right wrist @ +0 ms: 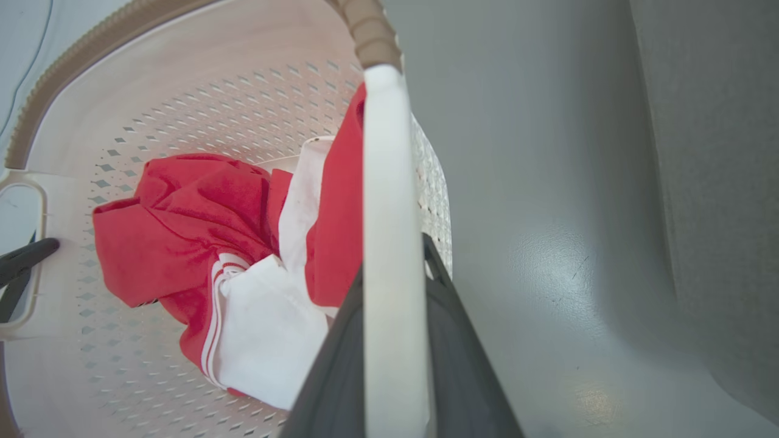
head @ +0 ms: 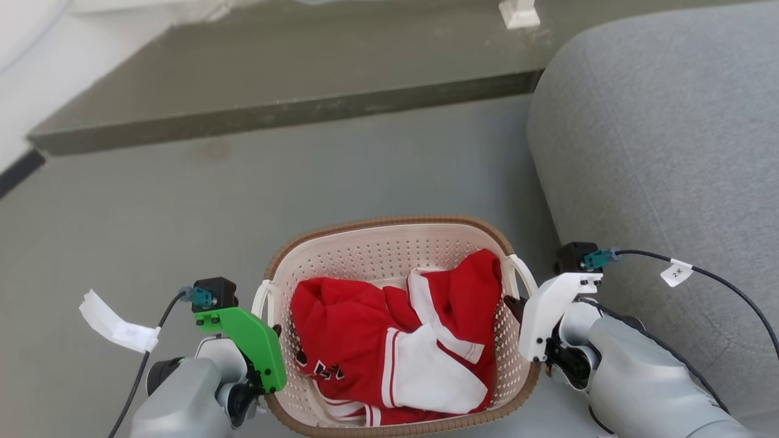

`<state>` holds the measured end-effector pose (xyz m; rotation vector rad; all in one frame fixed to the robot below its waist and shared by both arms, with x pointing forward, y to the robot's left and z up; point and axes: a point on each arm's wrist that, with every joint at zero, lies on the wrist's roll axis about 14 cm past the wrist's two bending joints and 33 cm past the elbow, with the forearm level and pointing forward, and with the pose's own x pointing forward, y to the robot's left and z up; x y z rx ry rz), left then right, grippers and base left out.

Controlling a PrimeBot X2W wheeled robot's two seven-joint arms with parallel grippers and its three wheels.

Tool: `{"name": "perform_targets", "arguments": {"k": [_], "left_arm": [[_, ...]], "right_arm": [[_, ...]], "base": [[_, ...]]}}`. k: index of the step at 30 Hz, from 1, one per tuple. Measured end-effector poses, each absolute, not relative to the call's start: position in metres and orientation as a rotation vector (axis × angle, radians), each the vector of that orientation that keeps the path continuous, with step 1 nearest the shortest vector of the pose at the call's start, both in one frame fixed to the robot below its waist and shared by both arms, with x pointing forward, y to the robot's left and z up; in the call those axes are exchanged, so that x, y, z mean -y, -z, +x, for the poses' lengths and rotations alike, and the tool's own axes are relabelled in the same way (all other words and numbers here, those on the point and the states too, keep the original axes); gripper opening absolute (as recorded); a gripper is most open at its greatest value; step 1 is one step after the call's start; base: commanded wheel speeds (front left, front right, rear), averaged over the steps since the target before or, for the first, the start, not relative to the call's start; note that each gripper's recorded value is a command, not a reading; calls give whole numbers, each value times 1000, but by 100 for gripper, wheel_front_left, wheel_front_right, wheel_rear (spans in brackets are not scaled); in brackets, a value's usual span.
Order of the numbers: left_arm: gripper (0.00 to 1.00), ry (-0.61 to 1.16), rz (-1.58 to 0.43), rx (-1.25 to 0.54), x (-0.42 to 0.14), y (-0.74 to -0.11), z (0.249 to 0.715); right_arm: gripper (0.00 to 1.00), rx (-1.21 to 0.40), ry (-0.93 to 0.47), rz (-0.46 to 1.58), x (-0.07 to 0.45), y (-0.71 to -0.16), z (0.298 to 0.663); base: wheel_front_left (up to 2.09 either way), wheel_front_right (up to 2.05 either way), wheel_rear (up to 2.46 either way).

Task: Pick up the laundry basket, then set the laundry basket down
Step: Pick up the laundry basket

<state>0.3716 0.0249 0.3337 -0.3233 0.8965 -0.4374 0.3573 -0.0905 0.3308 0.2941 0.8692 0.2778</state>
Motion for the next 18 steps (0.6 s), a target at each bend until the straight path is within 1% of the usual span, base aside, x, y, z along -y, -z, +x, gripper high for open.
{"name": "perform_targets", "arguments": {"k": [8, 18], "left_arm": [[0, 445, -319, -873, -23, -346, 372], [0, 445, -313, -888, -23, -346, 368]], "right_arm": [[0, -841, -272, 291, 92, -343, 357], [0, -854, -275, 286, 93, -344, 354]], "base": [[0, 0, 0], [0, 0, 0]]}}
